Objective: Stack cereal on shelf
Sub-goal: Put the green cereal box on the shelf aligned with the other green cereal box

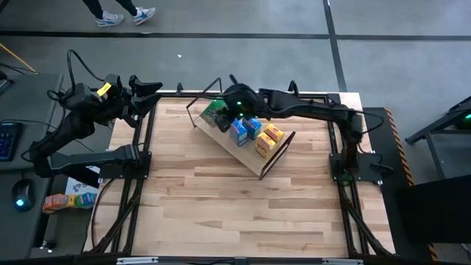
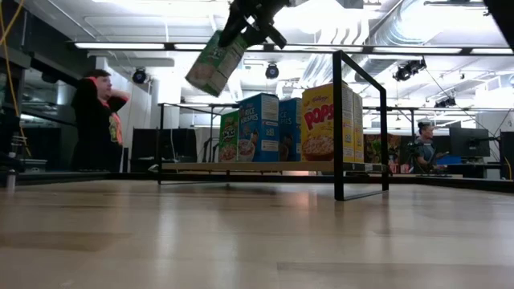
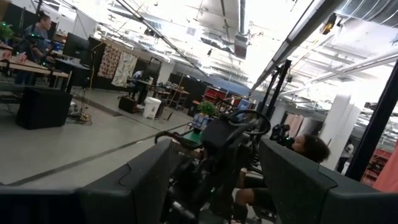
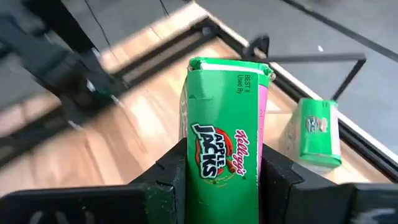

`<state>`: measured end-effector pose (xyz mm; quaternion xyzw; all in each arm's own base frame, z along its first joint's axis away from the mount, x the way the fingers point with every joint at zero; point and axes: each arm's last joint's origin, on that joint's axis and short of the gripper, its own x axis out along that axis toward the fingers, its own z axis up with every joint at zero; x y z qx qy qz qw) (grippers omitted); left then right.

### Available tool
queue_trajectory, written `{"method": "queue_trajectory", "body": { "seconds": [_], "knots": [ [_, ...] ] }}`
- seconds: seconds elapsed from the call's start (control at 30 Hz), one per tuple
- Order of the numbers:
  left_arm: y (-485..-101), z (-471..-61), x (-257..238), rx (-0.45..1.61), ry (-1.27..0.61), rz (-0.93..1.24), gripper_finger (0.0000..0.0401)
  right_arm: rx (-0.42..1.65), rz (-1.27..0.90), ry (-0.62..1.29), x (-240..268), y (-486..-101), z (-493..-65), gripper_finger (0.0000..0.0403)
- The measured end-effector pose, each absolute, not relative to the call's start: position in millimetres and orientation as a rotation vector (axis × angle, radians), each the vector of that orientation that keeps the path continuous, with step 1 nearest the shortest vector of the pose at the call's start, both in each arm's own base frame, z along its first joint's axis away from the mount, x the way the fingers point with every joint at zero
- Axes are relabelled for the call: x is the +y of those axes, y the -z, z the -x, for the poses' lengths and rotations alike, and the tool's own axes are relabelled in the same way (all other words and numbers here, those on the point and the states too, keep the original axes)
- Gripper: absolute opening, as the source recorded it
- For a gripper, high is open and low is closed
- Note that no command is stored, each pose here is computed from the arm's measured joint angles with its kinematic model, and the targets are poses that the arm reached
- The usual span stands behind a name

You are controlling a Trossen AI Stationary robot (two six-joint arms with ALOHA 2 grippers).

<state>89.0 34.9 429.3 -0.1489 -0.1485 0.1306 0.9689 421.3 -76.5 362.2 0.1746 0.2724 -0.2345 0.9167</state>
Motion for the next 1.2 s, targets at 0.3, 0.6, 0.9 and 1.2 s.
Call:
{"method": "queue_trajectory", "body": {
  "seconds": [0.3,0.6,0.9,1.2],
  "knots": [
    [-429.3,-89.0,34.9,-0.300,-0.265,0.300,0.0232,0.715,-0.304,0.534,-87.7,-337.4,-459.5,0.0113],
    [-429.3,-89.0,34.9,-0.300,-0.266,0.300,0.0232,0.815,-0.281,0.586,-110.6,-304.5,-480.3,0.0113],
    [-429.3,-89.0,34.9,-0.300,-0.266,0.300,0.0232,0.870,-0.277,0.626,-120.3,-292.9,-479.7,0.0113],
    [-429.3,-89.0,34.9,-0.300,-0.266,0.299,0.0232,0.890,-0.244,0.676,-121.2,-291.6,-477.1,0.0113]
  ]
}}
